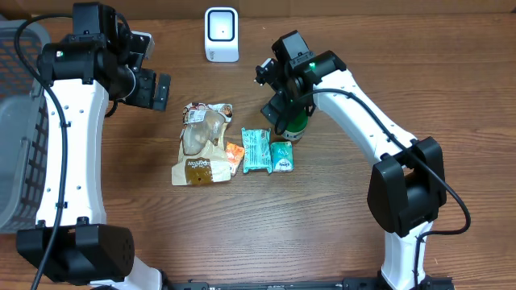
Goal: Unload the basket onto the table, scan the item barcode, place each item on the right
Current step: 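Lower the right gripper and grasp the green-lidded jar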
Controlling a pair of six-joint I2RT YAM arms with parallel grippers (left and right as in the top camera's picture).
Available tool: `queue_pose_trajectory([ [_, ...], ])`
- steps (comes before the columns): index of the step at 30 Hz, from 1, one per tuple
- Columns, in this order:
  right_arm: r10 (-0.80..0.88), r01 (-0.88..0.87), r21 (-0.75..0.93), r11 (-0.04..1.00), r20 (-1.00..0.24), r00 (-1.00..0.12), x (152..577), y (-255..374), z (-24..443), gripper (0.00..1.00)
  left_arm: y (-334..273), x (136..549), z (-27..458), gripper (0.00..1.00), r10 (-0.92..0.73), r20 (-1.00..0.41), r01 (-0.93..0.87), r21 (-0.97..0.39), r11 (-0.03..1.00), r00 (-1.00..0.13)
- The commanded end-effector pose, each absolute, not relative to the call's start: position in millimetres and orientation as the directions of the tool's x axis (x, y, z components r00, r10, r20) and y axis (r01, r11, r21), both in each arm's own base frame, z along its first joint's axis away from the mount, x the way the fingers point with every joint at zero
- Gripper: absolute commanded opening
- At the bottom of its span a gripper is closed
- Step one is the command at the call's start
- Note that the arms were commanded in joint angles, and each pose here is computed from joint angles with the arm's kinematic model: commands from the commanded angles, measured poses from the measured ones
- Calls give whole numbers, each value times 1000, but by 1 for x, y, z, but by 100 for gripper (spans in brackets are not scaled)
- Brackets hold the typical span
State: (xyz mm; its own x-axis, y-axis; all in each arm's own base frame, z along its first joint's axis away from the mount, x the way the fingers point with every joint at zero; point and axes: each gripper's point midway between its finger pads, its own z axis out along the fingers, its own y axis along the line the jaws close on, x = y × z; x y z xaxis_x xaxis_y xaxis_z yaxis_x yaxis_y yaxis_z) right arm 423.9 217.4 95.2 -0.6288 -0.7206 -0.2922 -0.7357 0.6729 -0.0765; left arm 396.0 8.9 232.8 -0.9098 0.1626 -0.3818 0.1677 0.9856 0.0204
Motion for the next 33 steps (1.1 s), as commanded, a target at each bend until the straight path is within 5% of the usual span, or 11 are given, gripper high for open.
queue_pose_trajectory([
  [1, -704, -712, -72, 698, -250, -665, 420, 202, 81, 100, 7, 397, 234, 100, 172, -386, 181, 13, 983, -906],
  [17, -694, -710, -16, 704, -225, -683, 409, 197, 66, 90, 7, 397, 234, 100, 172, -386, 181, 13, 983, -906],
  [33, -598, -617, 10, 787, -236, -766, 412, 198, 67, 61, 7, 397, 234, 100, 172, -386, 181, 13, 983, -906],
])
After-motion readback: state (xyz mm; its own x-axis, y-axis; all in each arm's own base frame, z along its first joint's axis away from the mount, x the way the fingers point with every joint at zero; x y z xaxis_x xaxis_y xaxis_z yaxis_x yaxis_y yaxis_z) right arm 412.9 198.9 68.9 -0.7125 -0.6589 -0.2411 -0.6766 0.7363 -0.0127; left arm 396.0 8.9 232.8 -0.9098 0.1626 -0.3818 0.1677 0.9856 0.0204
